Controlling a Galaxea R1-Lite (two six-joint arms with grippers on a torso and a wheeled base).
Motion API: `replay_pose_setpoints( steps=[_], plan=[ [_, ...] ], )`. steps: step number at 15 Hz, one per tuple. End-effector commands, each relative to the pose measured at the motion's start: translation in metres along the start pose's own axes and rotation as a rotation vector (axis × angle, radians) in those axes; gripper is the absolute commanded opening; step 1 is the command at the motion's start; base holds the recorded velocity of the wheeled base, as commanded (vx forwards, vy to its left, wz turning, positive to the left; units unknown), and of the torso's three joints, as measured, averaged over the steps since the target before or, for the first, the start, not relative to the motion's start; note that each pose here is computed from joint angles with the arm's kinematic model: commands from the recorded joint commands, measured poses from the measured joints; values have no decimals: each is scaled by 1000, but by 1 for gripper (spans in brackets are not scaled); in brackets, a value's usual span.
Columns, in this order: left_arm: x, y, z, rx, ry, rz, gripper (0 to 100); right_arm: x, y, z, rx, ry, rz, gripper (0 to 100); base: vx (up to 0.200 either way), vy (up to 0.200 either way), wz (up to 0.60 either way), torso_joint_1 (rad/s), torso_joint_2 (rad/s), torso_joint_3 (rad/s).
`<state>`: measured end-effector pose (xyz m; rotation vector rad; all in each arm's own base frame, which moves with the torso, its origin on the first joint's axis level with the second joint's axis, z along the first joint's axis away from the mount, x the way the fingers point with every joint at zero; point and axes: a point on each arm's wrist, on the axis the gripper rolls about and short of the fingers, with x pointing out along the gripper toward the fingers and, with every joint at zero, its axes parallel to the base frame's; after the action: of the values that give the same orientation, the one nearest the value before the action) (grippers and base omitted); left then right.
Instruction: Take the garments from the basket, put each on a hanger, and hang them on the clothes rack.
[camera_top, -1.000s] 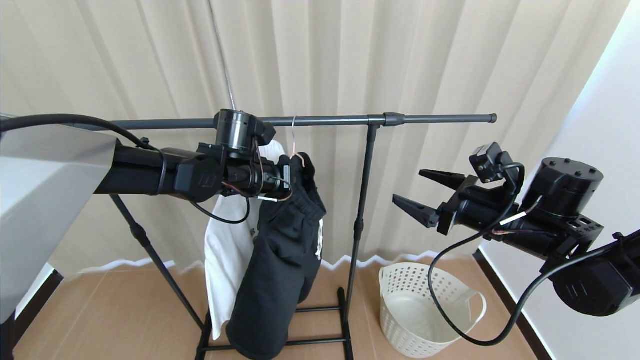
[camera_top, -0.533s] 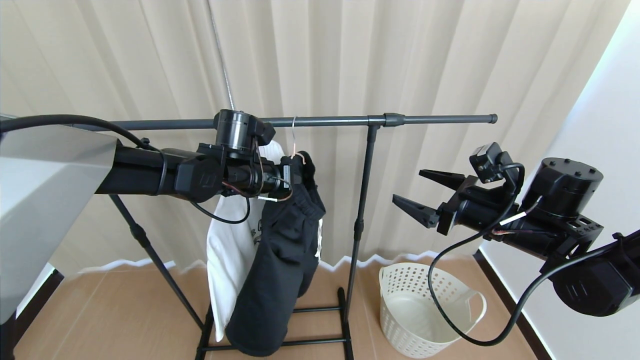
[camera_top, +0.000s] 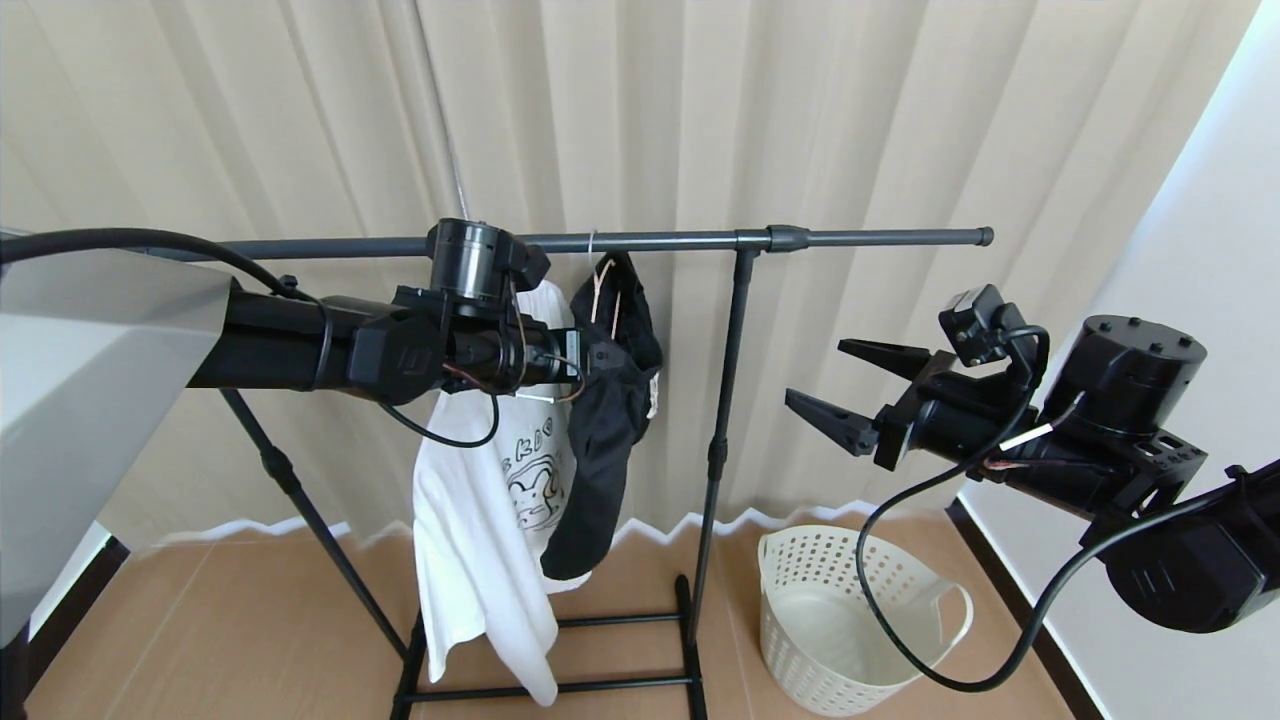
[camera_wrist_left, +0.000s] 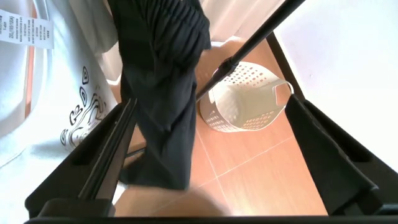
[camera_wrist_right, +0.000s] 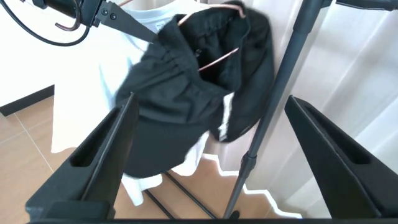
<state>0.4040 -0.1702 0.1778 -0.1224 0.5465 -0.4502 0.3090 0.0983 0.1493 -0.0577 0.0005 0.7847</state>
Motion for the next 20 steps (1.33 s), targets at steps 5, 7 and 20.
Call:
replay_pose_setpoints(
  steps=[5,7,20],
  plan=[
    [-31,-7,12,6,-39,5,100,-2,1,3,-4,-6,1,100,0,0,0,0,0,0],
    [-46,-8,12,8,-46,15,100,-3,1,5,-8,-14,-6,100,0,0,0,0,0,0],
    [-281,-5,-136,24,-64,45,100,-172,88,16,113,177,-371,100,0,0,0,0,0,0]
  ],
)
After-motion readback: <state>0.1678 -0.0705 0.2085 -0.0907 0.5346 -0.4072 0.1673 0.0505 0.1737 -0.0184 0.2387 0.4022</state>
